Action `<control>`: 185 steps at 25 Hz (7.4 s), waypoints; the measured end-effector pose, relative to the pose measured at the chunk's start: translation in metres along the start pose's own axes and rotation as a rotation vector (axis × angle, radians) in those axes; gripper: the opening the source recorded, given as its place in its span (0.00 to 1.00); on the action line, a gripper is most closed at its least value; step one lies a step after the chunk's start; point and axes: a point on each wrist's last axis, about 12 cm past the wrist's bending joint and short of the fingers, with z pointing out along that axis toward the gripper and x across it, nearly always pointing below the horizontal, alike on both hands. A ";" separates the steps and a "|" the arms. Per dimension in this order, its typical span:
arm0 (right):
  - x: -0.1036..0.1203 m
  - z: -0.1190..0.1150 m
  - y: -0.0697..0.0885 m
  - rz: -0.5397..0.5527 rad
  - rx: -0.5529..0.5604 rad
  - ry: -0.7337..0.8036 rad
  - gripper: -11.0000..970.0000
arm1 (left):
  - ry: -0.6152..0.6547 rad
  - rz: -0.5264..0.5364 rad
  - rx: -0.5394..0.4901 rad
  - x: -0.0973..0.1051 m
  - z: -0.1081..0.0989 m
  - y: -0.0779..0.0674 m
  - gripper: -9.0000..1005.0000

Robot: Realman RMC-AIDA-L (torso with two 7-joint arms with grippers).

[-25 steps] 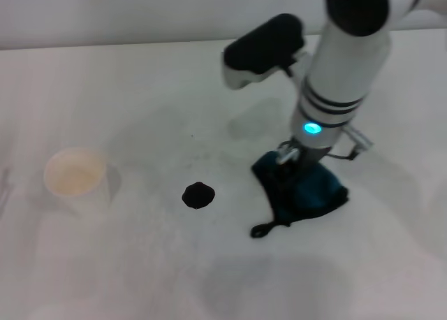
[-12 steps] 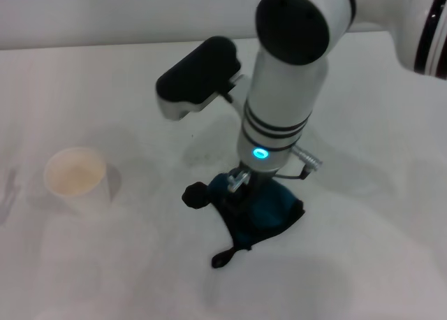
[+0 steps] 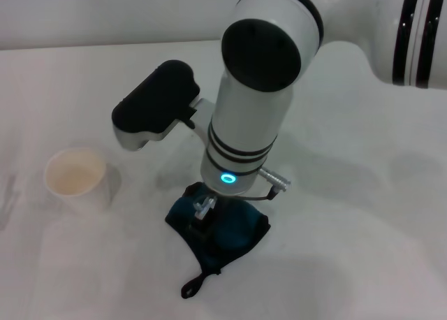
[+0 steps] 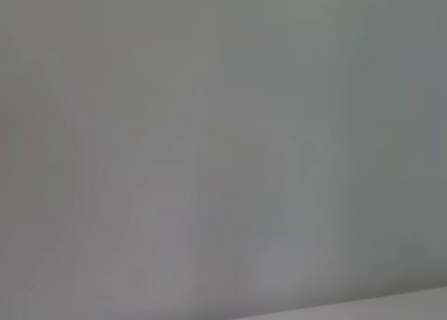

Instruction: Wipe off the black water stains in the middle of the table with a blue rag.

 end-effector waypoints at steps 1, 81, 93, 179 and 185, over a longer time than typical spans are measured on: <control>0.000 0.001 0.001 -0.009 -0.001 -0.004 0.08 | -0.003 -0.001 -0.001 0.000 -0.001 0.000 0.87; -0.020 -0.001 -0.019 -0.007 0.033 -0.108 0.08 | -0.033 -0.008 -0.009 -0.004 -0.001 0.001 0.87; -0.018 0.003 0.013 -0.114 -0.104 -0.104 0.08 | -0.035 -0.007 -0.003 -0.005 0.002 0.000 0.87; 0.156 -0.061 -0.210 0.576 0.028 -0.443 0.29 | -0.043 0.022 -0.042 -0.007 0.008 0.008 0.87; 0.184 -0.057 -0.228 0.597 0.006 -0.638 0.29 | -0.031 0.037 -0.040 -0.007 0.014 0.007 0.87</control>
